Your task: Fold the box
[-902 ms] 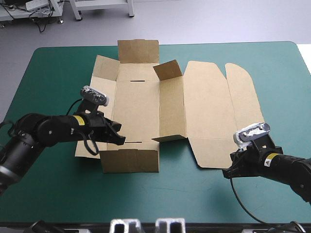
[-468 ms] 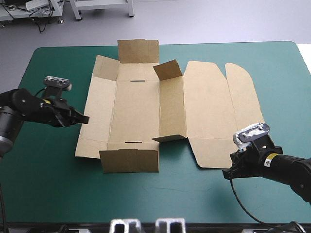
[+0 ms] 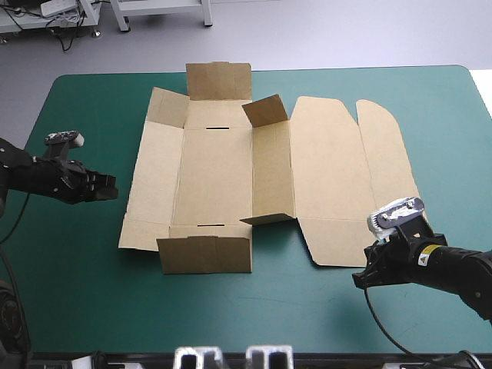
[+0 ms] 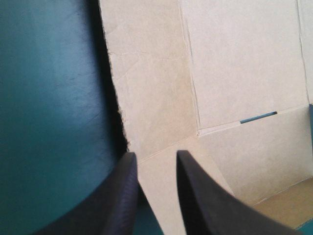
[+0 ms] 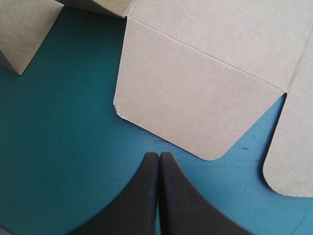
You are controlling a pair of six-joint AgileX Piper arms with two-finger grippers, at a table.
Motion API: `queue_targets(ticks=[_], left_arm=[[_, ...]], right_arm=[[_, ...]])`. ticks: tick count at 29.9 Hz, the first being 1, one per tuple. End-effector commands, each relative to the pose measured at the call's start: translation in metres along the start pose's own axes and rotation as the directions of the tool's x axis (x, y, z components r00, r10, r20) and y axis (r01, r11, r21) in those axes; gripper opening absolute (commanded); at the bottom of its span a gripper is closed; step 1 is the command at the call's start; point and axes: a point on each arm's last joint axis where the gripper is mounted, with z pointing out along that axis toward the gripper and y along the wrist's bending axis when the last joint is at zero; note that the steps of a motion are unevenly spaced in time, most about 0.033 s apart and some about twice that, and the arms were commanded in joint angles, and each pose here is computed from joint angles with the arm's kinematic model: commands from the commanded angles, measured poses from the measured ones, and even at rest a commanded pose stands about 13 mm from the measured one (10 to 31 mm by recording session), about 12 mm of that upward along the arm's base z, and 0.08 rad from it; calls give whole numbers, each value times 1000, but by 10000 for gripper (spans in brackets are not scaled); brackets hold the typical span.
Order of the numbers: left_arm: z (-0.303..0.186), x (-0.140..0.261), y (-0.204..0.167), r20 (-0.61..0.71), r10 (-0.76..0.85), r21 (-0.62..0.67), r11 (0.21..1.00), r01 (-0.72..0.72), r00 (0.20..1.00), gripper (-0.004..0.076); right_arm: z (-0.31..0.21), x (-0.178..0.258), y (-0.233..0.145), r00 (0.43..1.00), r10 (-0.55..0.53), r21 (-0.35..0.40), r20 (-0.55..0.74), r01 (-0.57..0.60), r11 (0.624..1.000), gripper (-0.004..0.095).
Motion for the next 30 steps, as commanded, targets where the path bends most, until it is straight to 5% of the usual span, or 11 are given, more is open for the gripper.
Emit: queue_targets(ticks=[1, 5, 30], left_arm=[[2, -8, -4, -3, -14, 100, 995, 14, 1000, 355], [25, -10, 12, -73, -13, 134, 991, 22, 997, 428], [102, -24, 18, -128, 37, 376, 926, 14, 991, 428]], right_arm=[[-7, -8, 2, 998, -10, -3, 63, 10, 1000, -20], [-7, -8, 1, 998, -11, -1, 65, 11, 1000, -20], [-7, -10, 1, 996, -9, 1, 87, 9, 1000, -20]])
